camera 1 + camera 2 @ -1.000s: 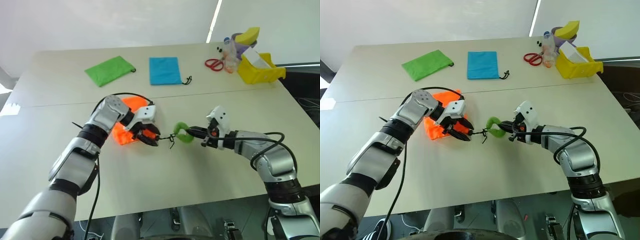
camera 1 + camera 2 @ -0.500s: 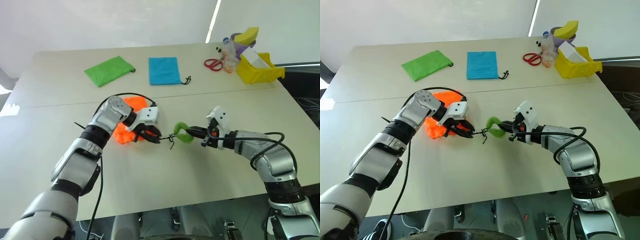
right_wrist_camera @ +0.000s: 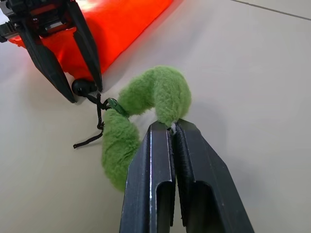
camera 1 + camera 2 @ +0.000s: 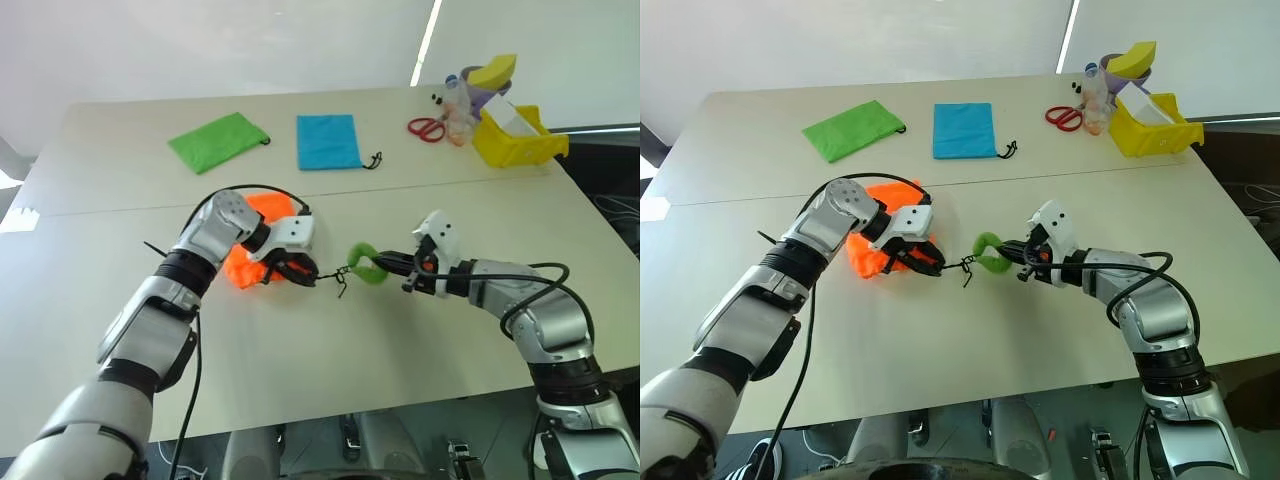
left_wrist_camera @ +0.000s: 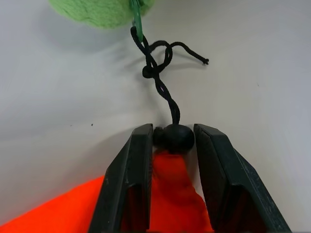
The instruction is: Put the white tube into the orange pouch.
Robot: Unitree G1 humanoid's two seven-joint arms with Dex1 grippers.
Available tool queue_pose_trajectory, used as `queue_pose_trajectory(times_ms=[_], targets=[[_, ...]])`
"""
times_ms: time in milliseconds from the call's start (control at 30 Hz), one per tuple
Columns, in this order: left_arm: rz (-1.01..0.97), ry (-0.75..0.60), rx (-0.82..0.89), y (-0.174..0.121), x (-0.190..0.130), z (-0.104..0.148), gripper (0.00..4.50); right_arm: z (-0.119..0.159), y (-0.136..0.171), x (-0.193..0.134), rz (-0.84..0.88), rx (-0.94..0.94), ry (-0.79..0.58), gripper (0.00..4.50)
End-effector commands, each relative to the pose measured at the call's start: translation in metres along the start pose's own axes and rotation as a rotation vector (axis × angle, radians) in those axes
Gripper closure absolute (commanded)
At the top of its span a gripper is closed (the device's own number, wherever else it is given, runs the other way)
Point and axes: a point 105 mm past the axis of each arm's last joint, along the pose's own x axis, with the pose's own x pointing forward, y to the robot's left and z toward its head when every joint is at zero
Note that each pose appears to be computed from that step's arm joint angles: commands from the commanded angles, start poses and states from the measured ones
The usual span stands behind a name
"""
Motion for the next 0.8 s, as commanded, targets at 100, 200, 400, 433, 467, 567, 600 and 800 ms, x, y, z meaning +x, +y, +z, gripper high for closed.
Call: queue_pose_trajectory(times_ms=[100,200,400,433,467,567,600,800], targets=[[0.005,0.015,0.031,0.000,-0.002,0.003,3.08,0.014,0.004,0.001,0.016,-0.045,-0.046,4.50],[0.009,-0.023,0.014,0.000,0.001,0.008,3.08,0.014,0.004,0.002,0.016,-0.045,-0.047,4.50],[-0.001,-0.006,0.007,-0.004,0.003,0.004,3.65,0.014,0.003,0.002,0.014,-0.048,-0.044,4.50],[0.006,-0.007,0.011,-0.003,0.003,0.004,4.00,0.014,0.003,0.002,0.014,-0.049,-0.043,4.50],[0.011,-0.006,0.018,-0.003,0.003,0.004,4.29,0.014,0.003,0.002,0.014,-0.049,-0.044,4.50],[0.009,-0.013,0.022,-0.003,0.003,0.005,4.28,0.015,0.002,0.002,0.012,-0.051,-0.046,4.50],[0.008,-0.012,0.026,-0.003,0.003,0.005,4.28,0.015,0.003,0.002,0.012,-0.051,-0.047,4.50],[0.002,-0.018,0.046,-0.006,-0.001,0.008,4.28,0.013,-0.007,-0.006,-0.027,-0.052,-0.038,4.50]])
